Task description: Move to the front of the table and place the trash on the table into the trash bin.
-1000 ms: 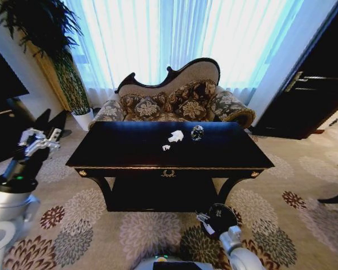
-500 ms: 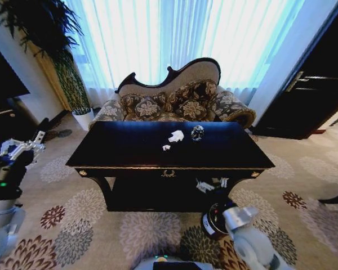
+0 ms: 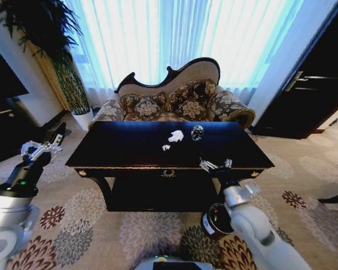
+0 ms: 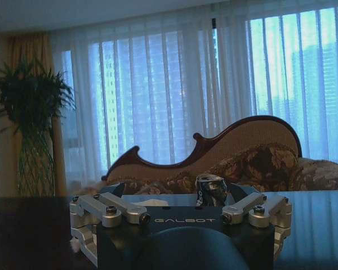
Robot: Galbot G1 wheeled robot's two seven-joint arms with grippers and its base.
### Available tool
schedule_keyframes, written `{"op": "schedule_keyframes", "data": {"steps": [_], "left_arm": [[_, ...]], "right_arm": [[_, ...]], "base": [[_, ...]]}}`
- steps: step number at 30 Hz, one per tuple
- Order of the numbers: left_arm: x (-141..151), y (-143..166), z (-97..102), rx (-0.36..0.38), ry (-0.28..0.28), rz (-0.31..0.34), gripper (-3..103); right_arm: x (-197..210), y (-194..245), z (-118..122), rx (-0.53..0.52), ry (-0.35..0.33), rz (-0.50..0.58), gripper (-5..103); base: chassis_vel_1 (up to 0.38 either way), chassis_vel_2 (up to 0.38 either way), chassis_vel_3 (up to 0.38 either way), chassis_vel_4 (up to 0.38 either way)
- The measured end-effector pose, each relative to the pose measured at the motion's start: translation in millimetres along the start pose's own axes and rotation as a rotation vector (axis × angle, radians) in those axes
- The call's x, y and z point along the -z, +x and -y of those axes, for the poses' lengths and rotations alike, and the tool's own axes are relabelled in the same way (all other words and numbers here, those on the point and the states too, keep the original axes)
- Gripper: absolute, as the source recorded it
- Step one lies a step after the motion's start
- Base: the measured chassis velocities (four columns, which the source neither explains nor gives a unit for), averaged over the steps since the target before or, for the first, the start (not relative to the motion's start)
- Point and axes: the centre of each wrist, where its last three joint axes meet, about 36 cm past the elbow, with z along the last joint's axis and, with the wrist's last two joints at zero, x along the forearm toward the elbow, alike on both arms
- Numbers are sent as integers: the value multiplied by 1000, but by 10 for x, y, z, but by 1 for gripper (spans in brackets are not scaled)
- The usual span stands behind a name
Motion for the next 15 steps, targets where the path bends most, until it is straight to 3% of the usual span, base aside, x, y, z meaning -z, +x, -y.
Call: {"op": "schedule_keyframes", "data": {"steps": [9,15], "left_arm": [[15,-9,-147,21,-12,9,100],[-4,-19,-172,24,-15,7,100]], "right_arm": [[-172,-868,301,2,144,-61,100],[-218,-1251,372,12,187,-78,100]], "base": [[0,0,0,0],[0,0,0,0]]}}
